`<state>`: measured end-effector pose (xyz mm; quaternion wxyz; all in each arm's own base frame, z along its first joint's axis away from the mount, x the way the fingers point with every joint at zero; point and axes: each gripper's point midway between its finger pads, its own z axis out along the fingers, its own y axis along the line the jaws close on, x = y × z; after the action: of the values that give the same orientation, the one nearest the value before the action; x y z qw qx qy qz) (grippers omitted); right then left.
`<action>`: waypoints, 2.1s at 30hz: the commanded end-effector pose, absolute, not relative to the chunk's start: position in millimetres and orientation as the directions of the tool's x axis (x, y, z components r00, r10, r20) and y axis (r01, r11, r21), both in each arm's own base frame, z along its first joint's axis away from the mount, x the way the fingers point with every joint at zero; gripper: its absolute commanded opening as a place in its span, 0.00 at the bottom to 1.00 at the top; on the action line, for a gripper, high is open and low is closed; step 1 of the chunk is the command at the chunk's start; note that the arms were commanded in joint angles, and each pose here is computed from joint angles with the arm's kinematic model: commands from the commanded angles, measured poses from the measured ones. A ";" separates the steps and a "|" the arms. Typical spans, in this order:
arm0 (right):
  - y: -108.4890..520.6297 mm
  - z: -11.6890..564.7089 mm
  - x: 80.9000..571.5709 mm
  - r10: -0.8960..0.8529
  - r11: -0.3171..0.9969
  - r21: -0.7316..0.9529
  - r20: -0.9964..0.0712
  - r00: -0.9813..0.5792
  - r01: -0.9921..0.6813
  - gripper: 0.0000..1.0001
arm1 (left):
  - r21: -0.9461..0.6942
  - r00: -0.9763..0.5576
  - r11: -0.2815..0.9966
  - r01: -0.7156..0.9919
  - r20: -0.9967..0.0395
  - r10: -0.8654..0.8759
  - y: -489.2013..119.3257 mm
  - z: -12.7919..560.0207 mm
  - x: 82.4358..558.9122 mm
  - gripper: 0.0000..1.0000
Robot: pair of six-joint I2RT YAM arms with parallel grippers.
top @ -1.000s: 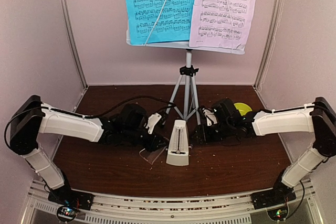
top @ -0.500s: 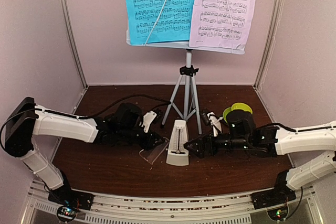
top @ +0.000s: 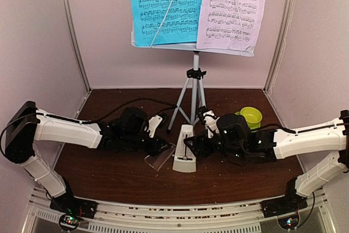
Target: Set up the instrument practice props
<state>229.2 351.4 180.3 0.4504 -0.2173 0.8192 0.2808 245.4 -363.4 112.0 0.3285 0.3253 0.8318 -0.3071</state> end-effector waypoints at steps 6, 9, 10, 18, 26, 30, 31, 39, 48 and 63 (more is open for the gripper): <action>329.5 181.7 249.7 -0.095 0.858 0.173 -0.872 -0.481 -0.484 0.58 | -0.302 -0.561 0.611 0.732 -0.777 0.288 -367.1 126.5 256.4 0.28; 328.1 182.5 247.1 -0.093 0.852 0.180 -0.873 -0.479 -0.492 0.53 | -0.298 -0.557 0.607 0.737 -0.777 0.295 -368.3 126.5 256.1 0.28; 328.1 183.8 245.3 -0.093 0.846 0.183 -0.874 -0.478 -0.500 0.53 | -0.297 -0.555 0.604 0.740 -0.777 0.298 -368.8 126.4 255.9 0.28; 344.2 189.2 228.9 -0.145 0.767 0.189 -0.880 -0.453 -0.613 0.74 | -0.290 -0.547 0.596 0.749 -0.778 0.309 -370.3 126.7 255.6 0.28; 350.9 189.0 241.3 -0.148 0.808 0.161 -0.875 -0.461 -0.567 0.64 | -0.290 -0.545 0.592 0.752 -0.779 0.311 -370.5 127.6 254.9 0.28; 342.8 180.6 247.7 -0.173 0.847 0.117 -0.862 -0.477 -0.518 0.60 | -0.286 -0.543 0.594 0.752 -0.780 0.311 -368.9 128.3 254.5 0.28; 341.5 179.3 248.1 -0.176 0.851 0.112 -0.860 -0.480 -0.513 0.58 | -0.287 -0.542 0.593 0.752 -0.780 0.311 -368.8 128.4 254.3 0.28; 332.0 181.6 244.3 -0.165 0.854 0.117 -0.864 -0.476 -0.507 0.45 | -0.279 -0.537 0.591 0.757 -0.781 0.319 -368.8 127.5 254.2 0.28; 329.5 184.2 232.6 -0.147 0.811 0.151 -0.883 -0.446 -0.566 0.40 | -0.279 -0.533 0.582 0.764 -0.782 0.325 -373.1 128.6 255.6 0.28; 347.1 182.7 232.4 -0.161 0.775 0.164 -0.883 -0.441 -0.611 0.44 | -0.243 -0.474 0.545 0.803 -0.815 0.334 -382.5 148.6 259.5 0.29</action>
<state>229.8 342.6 180.0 0.4675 -0.2328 0.8197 0.2353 251.2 -371.7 127.5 0.3447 0.3402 0.8188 -0.3083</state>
